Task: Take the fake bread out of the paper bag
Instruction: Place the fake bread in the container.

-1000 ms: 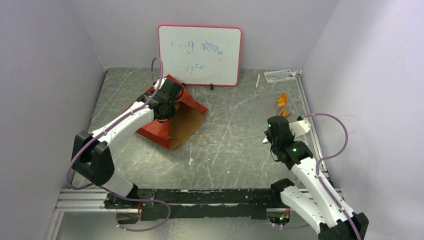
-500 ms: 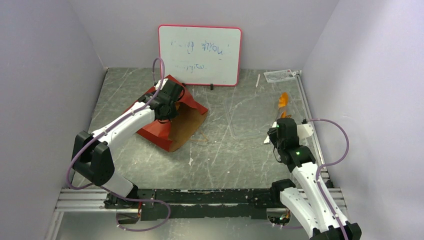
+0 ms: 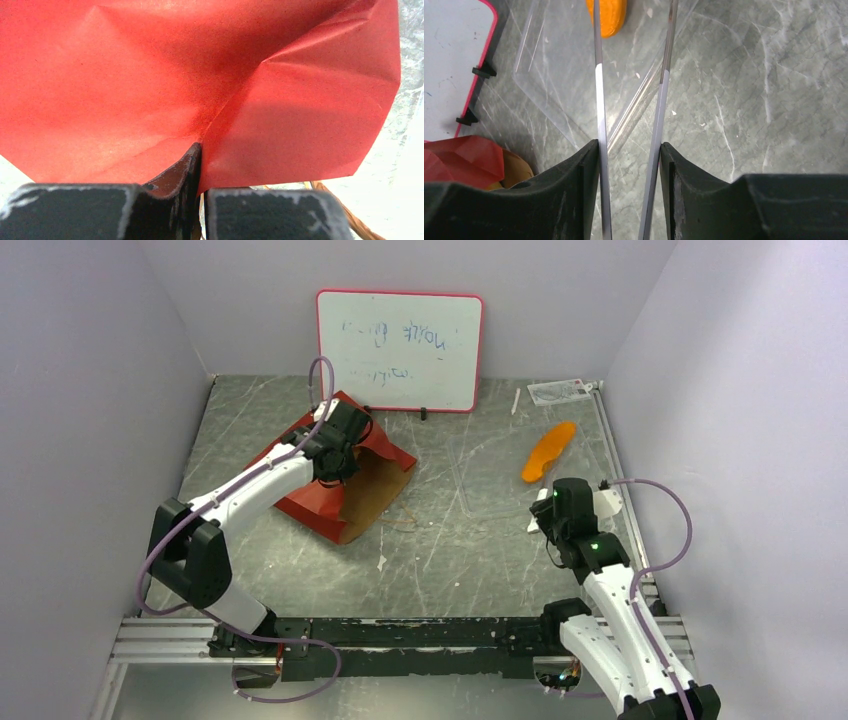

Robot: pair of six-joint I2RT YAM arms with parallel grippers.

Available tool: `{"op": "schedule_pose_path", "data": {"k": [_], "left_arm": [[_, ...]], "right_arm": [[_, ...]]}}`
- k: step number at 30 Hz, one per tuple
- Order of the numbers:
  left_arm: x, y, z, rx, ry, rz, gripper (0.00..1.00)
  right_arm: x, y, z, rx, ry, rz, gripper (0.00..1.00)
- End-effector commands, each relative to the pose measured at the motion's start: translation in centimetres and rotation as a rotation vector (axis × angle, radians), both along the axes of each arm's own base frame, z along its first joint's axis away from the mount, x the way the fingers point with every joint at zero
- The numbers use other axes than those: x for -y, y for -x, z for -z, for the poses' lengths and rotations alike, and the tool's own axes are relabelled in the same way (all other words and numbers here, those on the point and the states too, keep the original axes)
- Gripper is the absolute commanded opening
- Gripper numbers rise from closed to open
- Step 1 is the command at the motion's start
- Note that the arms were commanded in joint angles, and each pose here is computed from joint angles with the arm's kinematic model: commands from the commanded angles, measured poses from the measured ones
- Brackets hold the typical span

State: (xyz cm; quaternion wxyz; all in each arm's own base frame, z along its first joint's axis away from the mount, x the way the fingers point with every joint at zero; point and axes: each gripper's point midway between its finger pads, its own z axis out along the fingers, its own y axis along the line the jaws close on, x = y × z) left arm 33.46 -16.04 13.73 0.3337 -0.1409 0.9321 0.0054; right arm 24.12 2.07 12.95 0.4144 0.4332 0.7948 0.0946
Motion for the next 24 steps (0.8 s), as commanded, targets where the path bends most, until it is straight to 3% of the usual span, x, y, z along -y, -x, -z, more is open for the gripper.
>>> {"op": "schedule_pose_path", "data": {"k": [1, 20, 24], "left_arm": [[0.5, -0.3, -0.3, 0.002, 0.008, -0.005, 0.11], [1.3, -1.4, -0.6, 0.02, 0.024, -0.004, 0.11], [1.2, -1.4, -0.9, 0.025, 0.024, -0.011, 0.11]], "right_arm": [[0.0, 0.1, 0.2, 0.001, 0.001, -0.011, 0.46], [-0.5, -0.5, -6.7, 0.107, 0.041, -0.107, 0.38], [-1.8, -1.4, -7.9, 0.13, 0.033, -0.182, 0.28]]}}
